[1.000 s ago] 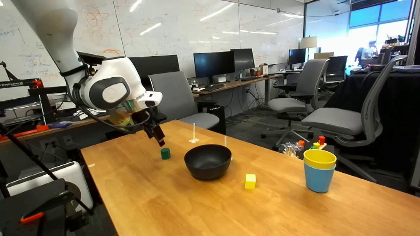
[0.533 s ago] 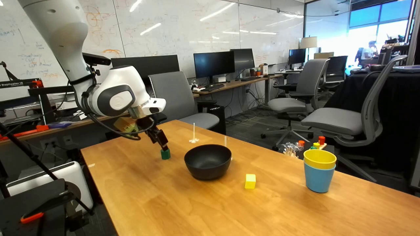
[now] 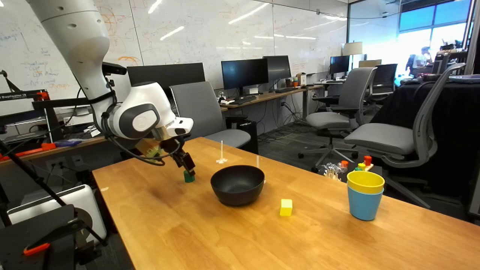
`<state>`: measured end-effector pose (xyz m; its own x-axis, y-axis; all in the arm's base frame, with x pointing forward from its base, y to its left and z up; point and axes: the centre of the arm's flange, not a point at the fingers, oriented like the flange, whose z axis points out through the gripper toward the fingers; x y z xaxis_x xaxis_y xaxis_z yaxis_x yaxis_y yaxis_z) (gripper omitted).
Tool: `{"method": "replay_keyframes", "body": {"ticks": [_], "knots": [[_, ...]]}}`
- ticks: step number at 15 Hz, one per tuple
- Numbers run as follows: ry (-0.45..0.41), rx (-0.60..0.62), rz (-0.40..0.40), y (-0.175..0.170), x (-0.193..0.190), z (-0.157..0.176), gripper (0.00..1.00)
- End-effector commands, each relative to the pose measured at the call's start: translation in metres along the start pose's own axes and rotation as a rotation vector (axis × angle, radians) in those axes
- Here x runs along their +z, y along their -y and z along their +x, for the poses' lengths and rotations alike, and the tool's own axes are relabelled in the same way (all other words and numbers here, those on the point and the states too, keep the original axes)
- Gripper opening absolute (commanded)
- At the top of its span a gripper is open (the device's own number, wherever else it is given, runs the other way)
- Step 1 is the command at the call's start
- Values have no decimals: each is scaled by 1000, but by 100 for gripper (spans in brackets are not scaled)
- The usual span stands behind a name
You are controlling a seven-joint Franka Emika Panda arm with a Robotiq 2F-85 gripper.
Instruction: Put the blocks in the bowl
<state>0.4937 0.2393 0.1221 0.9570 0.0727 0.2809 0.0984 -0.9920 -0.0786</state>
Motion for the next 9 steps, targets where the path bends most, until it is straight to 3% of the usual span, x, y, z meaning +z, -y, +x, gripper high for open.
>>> {"method": "replay_keyframes", "body": {"ticks": [1, 3, 4, 6, 9], "knots": [[-23, 28, -5, 7, 12, 11, 100], [-19, 31, -7, 8, 16, 11, 95], [-17, 31, -8, 8, 17, 11, 75], [-16, 32, -10, 9, 19, 11, 70], [-13, 30, -12, 9, 22, 10, 45]]}}
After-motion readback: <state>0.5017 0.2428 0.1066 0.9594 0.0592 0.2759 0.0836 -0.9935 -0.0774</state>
